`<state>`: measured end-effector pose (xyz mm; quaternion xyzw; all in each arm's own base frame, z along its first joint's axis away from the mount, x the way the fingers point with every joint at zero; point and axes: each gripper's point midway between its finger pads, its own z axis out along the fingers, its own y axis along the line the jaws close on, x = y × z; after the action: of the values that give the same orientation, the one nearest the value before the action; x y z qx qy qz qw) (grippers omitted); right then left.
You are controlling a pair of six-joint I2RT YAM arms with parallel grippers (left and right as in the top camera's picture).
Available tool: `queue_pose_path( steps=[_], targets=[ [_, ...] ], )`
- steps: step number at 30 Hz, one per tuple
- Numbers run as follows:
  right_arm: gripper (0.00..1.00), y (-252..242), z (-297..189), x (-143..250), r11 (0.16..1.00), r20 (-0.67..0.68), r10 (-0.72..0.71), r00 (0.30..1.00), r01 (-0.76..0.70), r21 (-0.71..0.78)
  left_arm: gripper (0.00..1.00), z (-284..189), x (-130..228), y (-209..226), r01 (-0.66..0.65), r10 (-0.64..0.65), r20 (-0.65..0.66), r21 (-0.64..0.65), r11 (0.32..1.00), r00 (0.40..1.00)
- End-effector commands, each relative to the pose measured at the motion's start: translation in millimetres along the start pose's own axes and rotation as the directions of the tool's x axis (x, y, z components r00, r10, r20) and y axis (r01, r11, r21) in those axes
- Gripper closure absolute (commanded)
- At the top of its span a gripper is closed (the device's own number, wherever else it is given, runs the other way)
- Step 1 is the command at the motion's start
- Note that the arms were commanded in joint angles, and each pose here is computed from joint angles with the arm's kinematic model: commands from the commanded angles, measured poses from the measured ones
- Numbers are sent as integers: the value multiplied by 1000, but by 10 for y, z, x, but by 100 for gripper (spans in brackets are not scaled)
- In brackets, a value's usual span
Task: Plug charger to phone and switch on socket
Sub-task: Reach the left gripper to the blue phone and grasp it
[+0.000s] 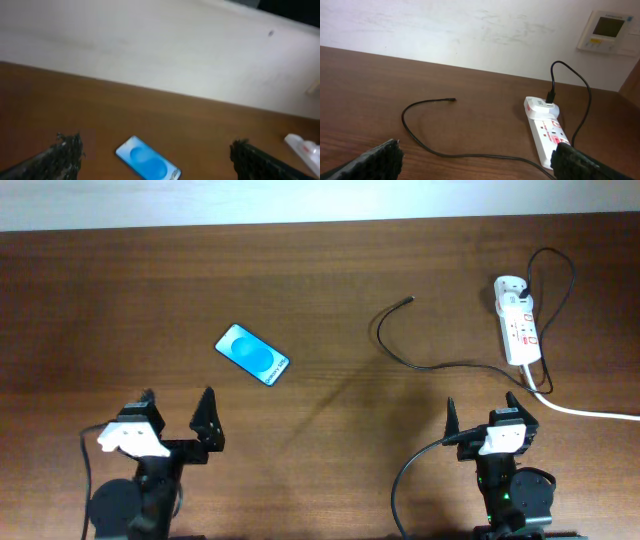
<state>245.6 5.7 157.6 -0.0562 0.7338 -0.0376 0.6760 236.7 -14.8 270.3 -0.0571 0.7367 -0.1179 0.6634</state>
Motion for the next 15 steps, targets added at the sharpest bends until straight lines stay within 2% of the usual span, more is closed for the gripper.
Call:
queue_pose_path(
  steps=[1,4,7,9,10,12,13,14,15],
  targets=[
    [2,5,1,27,1000,-5,0,1000,0,1,1,31,-430,-99,46,-46,36,10,999,998],
    [1,5,1,27,1000,-5,0,1000,0,1,1,290,-722,-138,84,-85,-36,-11,996,996],
    [1,5,1,26,1000,-5,0,1000,0,1,1,819,-995,-196,135,-142,-184,-51,990,973],
    [1,5,1,27,1000,-5,1,1000,-1,1,1,1165,-997,-146,177,-230,-304,-192,965,925],
    [1,5,1,27,1000,-5,0,1000,0,1,1,1297,-960,-155,162,-242,-357,-241,957,902],
    [1,5,1,27,1000,-5,1,1000,-1,1,1,1765,-723,-409,111,-218,-502,-235,966,837],
    [2,5,1,27,1000,-5,1,1000,-1,1,1,2006,-505,-629,114,-199,-570,-183,977,797],
    [2,5,1,27,1000,-5,0,1000,0,0,1,2120,-223,-827,140,-188,-646,-125,982,740],
    [1,5,1,27,1000,-5,1,1000,-1,1,1,2150,90,-892,142,-184,-719,-120,983,670]
  ],
)
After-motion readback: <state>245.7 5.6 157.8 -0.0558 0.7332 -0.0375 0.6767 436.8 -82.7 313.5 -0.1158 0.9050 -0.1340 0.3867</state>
